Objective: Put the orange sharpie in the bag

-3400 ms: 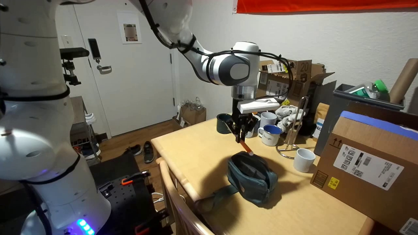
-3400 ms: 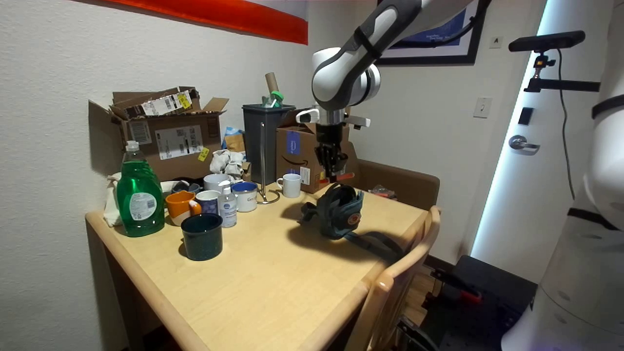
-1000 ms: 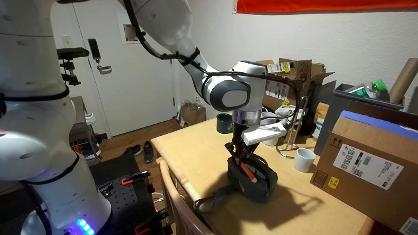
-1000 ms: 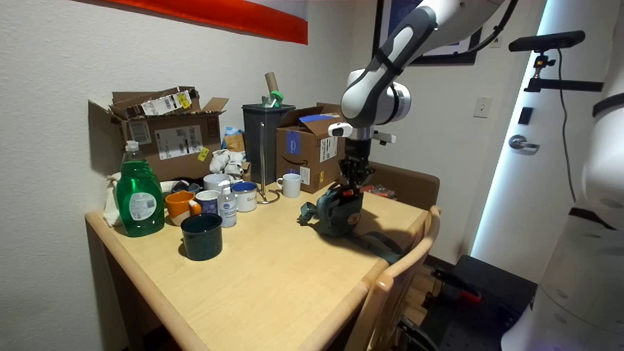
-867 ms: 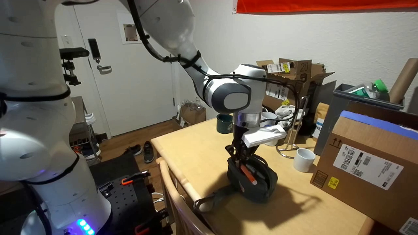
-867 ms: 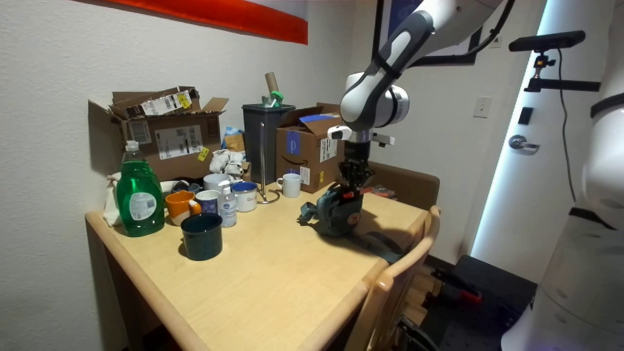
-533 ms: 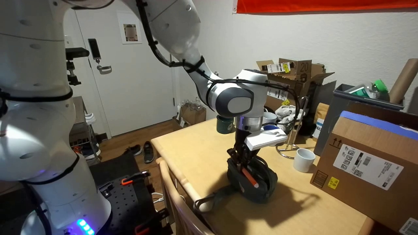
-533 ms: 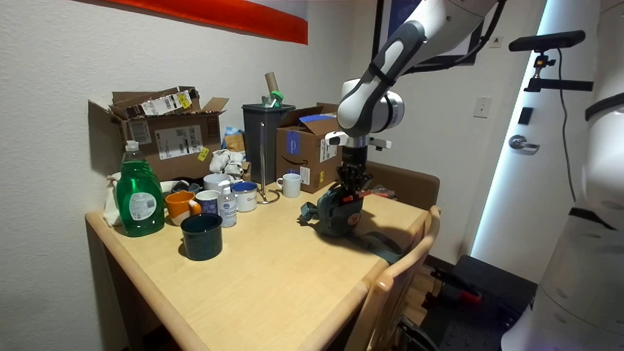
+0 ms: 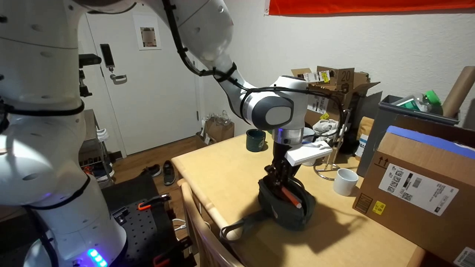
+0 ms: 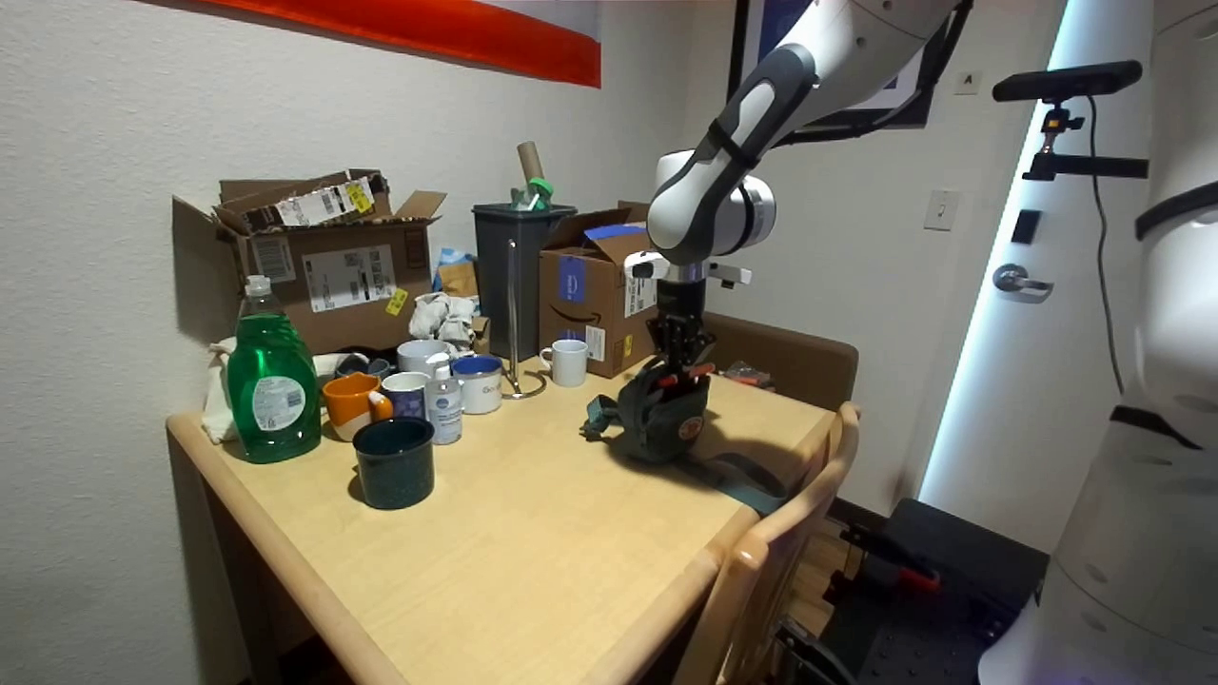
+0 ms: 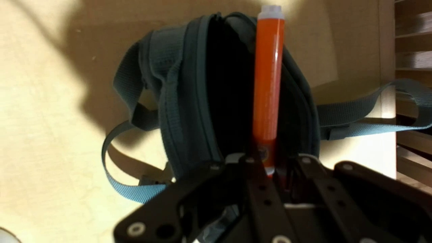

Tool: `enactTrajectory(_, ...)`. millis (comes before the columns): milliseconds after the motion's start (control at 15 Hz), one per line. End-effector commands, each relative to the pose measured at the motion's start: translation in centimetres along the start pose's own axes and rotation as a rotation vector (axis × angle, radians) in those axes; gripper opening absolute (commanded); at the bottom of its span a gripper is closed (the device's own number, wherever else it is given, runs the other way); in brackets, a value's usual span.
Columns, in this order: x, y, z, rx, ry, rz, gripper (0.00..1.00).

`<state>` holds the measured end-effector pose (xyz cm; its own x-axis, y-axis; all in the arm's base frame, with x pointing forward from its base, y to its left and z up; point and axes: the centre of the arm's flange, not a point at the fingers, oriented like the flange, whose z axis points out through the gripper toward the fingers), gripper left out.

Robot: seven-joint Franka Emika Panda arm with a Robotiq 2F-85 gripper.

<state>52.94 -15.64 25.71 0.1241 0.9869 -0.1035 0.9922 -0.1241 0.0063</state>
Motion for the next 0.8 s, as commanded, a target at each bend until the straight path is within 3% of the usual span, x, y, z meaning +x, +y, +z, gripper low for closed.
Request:
enactTrajectory(0,0.5,1.2,-0.1,0.010,-0.005,-0.022,0.05)
enactTrajectory(533,0.9,0.8,0.1,0.006,-0.048,-0.066,0.05)
enactTrajectory(600,0.8,0.6,-0.1,0.005,-0.059,-0.075,0.27)
enactTrajectory(667,0.8,0.5,-0.2,0.005,-0.068,-0.080,0.36)
enactTrajectory(733,0.8,0.4,-0.4,0.000,-0.073,-0.085,0.51)
